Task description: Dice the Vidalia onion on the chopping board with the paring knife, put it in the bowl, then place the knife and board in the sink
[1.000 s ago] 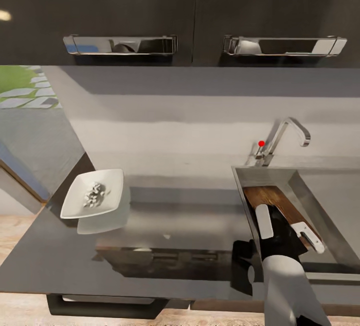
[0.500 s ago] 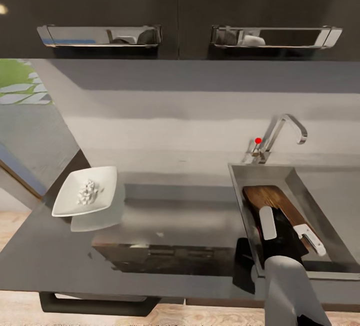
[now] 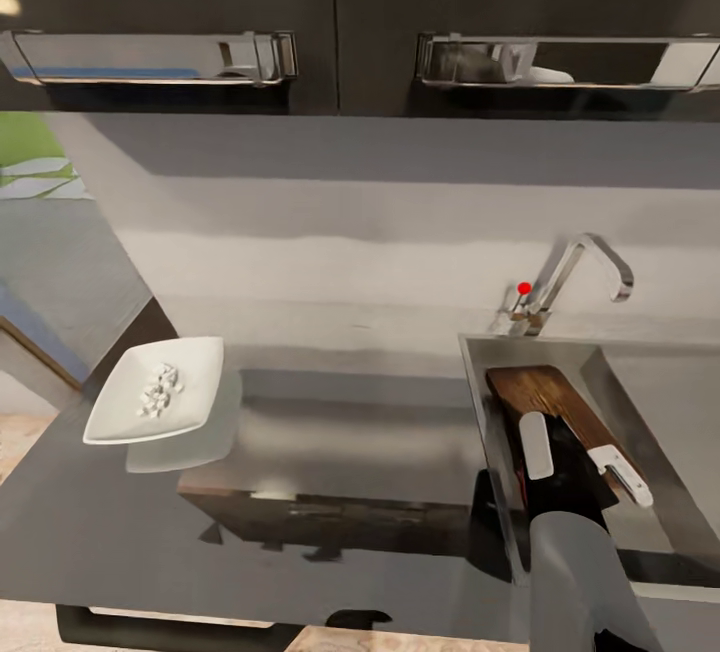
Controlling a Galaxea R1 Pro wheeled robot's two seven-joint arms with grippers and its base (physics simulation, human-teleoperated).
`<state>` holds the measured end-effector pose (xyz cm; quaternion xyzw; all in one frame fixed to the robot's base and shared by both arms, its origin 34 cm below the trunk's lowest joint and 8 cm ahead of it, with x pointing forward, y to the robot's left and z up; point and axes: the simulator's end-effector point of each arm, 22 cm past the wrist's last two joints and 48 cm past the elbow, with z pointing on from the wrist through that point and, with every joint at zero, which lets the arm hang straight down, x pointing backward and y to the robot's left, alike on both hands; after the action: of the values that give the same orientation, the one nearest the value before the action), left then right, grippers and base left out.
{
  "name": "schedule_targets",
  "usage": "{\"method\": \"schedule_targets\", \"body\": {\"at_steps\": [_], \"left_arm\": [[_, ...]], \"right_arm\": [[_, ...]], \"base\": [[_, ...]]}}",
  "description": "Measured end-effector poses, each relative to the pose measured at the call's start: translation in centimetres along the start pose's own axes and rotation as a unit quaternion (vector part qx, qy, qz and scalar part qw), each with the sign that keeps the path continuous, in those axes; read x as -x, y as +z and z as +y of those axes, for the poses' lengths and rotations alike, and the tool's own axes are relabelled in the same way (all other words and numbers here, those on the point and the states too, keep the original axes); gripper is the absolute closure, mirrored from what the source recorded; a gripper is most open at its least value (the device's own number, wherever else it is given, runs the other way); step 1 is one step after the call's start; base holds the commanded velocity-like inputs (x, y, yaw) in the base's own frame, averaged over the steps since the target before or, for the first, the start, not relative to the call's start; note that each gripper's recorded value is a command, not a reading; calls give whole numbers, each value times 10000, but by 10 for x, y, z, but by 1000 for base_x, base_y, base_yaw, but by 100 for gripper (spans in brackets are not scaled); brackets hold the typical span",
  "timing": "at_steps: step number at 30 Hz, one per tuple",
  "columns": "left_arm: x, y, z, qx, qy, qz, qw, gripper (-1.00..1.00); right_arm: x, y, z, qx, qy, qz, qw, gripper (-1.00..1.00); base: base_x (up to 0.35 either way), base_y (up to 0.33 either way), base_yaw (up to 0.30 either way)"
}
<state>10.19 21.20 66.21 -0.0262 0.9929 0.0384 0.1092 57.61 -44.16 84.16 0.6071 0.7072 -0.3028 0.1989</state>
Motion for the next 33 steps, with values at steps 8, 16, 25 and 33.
{"method": "schedule_targets", "body": {"at_steps": [8,16,25,33], "left_arm": [[-1,0,0,1,0,12,10000,-100],[-1,0,0,0,3,14,10000,-100],[0,0,0,1,-1,15,10000,-100],[0,0,0,0,1,15,10000,-100]], "right_arm": [[-16,4,-2,-58,-112,169,9998,-100],[33,-18,10,267,349,-110,9990,-100],[111,-106,64,1900,-423,-552,9793,-100],[105,-141,108,2850,-1036,-886,9488,-100]], "base": [[1,-1,3],[-81,0,0],[-314,0,0],[-322,0,0]]}}
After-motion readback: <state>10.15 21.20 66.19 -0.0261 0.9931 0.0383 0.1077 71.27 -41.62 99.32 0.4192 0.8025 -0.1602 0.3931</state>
